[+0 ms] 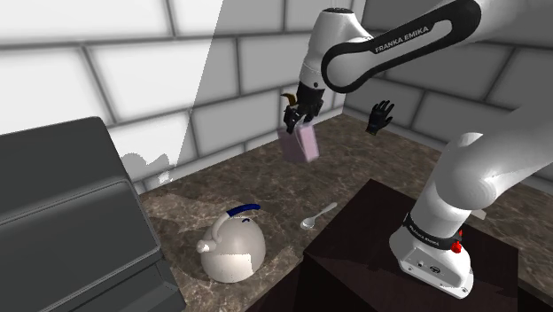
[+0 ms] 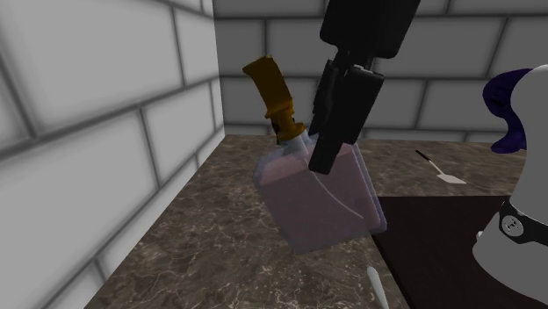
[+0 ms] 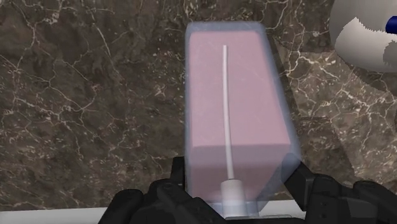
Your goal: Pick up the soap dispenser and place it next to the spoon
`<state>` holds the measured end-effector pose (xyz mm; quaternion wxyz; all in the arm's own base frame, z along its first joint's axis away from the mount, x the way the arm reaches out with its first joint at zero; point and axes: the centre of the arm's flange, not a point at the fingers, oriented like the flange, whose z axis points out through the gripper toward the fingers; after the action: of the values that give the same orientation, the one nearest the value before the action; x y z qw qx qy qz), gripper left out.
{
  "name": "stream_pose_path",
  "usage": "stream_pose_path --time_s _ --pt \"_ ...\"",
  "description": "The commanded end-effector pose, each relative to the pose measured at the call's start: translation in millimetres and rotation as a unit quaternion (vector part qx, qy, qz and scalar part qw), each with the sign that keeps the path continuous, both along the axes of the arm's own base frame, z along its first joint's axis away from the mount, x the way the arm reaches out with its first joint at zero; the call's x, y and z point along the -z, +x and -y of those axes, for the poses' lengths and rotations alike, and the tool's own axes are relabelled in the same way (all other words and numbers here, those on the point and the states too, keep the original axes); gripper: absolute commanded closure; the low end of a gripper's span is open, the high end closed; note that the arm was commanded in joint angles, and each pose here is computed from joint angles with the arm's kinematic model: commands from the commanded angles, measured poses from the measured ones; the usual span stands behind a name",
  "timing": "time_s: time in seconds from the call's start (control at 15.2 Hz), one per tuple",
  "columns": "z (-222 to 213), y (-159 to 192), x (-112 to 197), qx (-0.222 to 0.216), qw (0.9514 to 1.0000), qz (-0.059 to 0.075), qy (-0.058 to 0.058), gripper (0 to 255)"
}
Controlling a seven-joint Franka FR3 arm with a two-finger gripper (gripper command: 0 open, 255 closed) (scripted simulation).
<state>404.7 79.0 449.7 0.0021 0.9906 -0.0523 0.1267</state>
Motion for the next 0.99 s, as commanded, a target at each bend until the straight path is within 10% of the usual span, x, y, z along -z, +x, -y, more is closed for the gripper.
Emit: stream_pose_path --time_s 0.0,0.92 --pt "-0.6 -0.2 9.7 0.000 1.0000 0.001 0.000 255" --pt "-0.6 -0.2 83.7 0.000 1.0000 0.001 0.000 255"
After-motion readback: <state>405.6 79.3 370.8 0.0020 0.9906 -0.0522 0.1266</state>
